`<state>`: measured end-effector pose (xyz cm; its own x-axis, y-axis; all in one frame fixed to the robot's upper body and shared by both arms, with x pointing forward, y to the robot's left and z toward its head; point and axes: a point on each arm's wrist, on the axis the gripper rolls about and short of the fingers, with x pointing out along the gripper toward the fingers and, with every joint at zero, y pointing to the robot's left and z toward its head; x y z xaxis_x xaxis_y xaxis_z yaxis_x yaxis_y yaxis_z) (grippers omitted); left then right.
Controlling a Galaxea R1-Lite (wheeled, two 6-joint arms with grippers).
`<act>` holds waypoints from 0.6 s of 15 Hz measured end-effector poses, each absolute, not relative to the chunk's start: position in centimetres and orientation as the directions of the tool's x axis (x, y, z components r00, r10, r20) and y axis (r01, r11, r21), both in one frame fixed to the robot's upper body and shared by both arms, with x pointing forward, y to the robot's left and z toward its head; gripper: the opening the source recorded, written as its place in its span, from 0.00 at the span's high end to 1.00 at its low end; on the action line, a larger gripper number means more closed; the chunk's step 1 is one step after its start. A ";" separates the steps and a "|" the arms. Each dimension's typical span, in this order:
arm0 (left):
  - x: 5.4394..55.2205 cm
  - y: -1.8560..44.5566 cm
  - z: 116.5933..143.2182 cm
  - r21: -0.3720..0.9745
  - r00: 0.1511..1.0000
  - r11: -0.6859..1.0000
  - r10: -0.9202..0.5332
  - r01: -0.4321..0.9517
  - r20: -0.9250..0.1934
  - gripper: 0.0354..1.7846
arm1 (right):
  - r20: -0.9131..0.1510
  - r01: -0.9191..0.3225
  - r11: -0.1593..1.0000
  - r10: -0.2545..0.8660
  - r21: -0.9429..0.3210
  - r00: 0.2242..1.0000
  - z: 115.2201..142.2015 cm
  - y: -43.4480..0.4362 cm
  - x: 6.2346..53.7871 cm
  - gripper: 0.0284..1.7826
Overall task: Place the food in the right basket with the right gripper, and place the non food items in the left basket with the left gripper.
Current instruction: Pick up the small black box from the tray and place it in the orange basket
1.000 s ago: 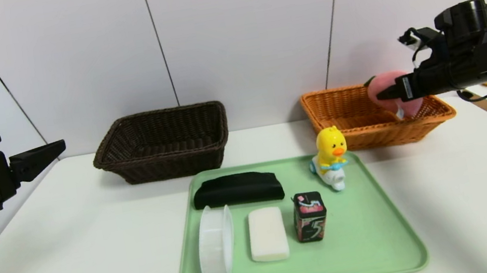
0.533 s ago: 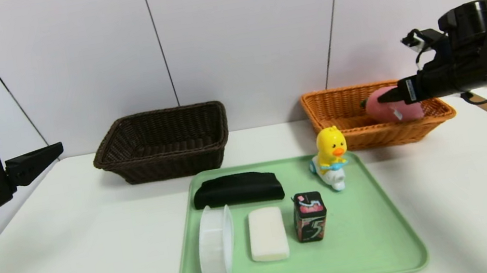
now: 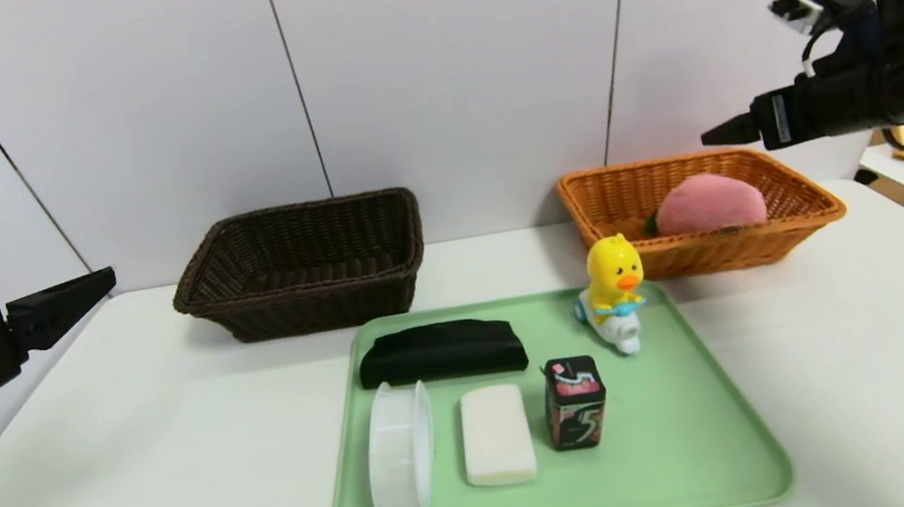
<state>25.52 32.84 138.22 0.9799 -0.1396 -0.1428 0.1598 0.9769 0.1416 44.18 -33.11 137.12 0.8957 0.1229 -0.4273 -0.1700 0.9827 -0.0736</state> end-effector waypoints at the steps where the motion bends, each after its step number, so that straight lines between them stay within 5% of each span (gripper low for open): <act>1: 25.5 32.8 138.2 0.142 0.980 0.977 -0.140 0.160 -0.143 0.06 | -0.390 -0.197 0.978 0.159 -0.061 0.907 138.6 -31.9 42.6 0.06; 4: 25.5 32.8 138.1 0.141 0.979 0.977 -0.140 0.161 -0.146 0.06 | -0.316 -0.302 0.952 0.274 -0.043 0.908 140.6 -28.9 37.4 0.05; 9: 25.5 32.8 137.4 0.138 0.976 0.977 -0.139 0.162 -0.167 0.06 | -0.174 -0.487 0.872 0.473 -0.050 0.864 137.3 -25.8 30.5 0.05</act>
<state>25.53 32.84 137.42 0.9761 -0.1387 -0.1672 0.1625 0.9770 0.1381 30.54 -25.79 137.26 0.8639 0.4726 -0.1738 -0.4871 0.8719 -0.0503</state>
